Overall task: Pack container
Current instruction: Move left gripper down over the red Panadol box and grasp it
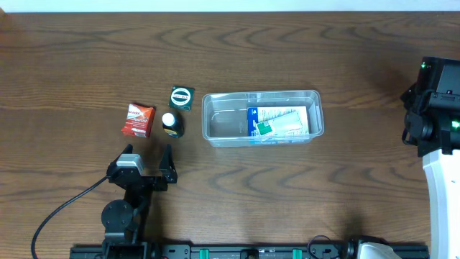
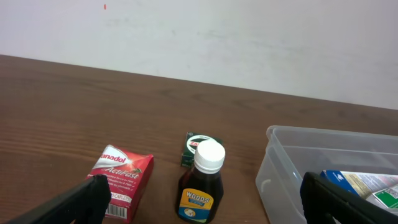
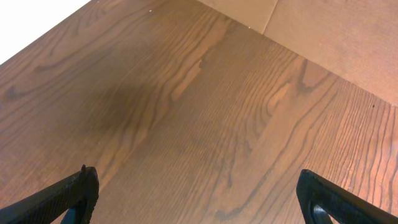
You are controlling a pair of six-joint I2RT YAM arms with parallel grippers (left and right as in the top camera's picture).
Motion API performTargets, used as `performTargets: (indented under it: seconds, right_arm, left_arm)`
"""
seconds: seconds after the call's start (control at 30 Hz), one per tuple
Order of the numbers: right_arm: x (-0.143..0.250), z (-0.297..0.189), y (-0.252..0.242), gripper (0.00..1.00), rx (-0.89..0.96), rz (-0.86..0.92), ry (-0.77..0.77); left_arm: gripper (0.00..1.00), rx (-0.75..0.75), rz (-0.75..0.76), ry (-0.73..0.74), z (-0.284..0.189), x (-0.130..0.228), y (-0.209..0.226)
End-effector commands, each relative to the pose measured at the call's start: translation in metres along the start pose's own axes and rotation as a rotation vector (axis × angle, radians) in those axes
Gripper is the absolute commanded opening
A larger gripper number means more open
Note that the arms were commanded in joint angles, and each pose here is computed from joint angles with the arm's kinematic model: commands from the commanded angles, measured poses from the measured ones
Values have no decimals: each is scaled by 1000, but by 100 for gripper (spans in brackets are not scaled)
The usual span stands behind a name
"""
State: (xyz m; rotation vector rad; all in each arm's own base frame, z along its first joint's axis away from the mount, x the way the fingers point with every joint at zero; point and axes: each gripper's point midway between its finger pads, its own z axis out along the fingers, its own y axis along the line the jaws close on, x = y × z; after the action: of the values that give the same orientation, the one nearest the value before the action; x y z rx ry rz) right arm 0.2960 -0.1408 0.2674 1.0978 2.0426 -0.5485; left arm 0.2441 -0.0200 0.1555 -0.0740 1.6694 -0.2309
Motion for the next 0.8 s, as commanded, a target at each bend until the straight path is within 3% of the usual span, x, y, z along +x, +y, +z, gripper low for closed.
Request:
performTargets:
  seconds: [0.0, 0.1, 0.33, 0.6, 0.77]
  right_arm:
    - [-3, 1, -5, 99, 24, -12, -11]
    - [-3, 1, -5, 99, 24, -12, -11]
    - [-3, 1, -5, 99, 25, -12, -12]
    - [-3, 1, -5, 99, 24, -12, -11]
    - [-3, 1, -5, 99, 25, -12, -11]
  left_arm:
    - [98, 10, 22, 20, -1, 3, -2]
    - [98, 92, 92, 39, -9, -15, -20]
    - [98, 71, 94, 270, -13, -62, -31]
    - [98, 40, 96, 684, 17, -112, -37]
    - [98, 56, 202, 784, 48, -143, -36]
